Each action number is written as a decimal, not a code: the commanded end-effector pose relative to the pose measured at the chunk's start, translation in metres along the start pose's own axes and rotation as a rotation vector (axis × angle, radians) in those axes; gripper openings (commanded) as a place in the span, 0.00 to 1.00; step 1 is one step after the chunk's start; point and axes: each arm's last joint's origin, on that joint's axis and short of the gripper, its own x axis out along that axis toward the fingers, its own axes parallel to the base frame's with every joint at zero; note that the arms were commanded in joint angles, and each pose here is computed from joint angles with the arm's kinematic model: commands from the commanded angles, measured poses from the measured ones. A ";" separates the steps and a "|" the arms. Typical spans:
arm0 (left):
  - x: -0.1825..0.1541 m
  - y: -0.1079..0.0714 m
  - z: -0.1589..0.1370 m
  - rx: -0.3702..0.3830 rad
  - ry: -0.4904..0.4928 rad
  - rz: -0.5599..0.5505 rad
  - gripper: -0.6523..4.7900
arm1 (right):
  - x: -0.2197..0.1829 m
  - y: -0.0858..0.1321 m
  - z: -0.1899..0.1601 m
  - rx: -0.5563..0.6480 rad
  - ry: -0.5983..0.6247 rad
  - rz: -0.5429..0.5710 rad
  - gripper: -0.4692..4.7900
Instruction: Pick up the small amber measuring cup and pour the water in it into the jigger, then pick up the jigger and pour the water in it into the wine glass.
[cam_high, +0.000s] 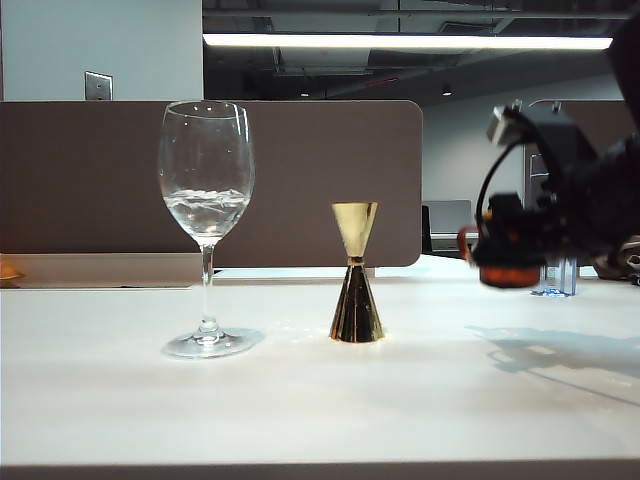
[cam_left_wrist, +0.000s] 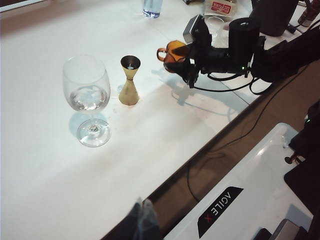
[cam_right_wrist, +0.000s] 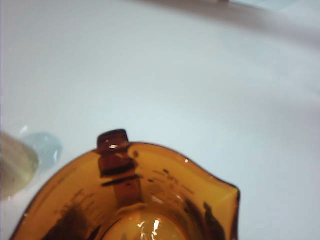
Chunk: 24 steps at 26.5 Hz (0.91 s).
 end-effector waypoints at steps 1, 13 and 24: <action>-0.001 0.000 0.000 0.003 0.003 0.000 0.12 | 0.002 0.001 -0.009 0.034 -0.014 -0.001 0.09; -0.001 0.000 0.000 0.003 0.003 0.000 0.12 | 0.012 -0.005 -0.022 0.264 -0.014 -0.207 0.09; -0.001 0.000 0.000 0.003 0.003 0.000 0.12 | 0.019 -0.006 -0.037 0.354 0.001 -0.335 0.09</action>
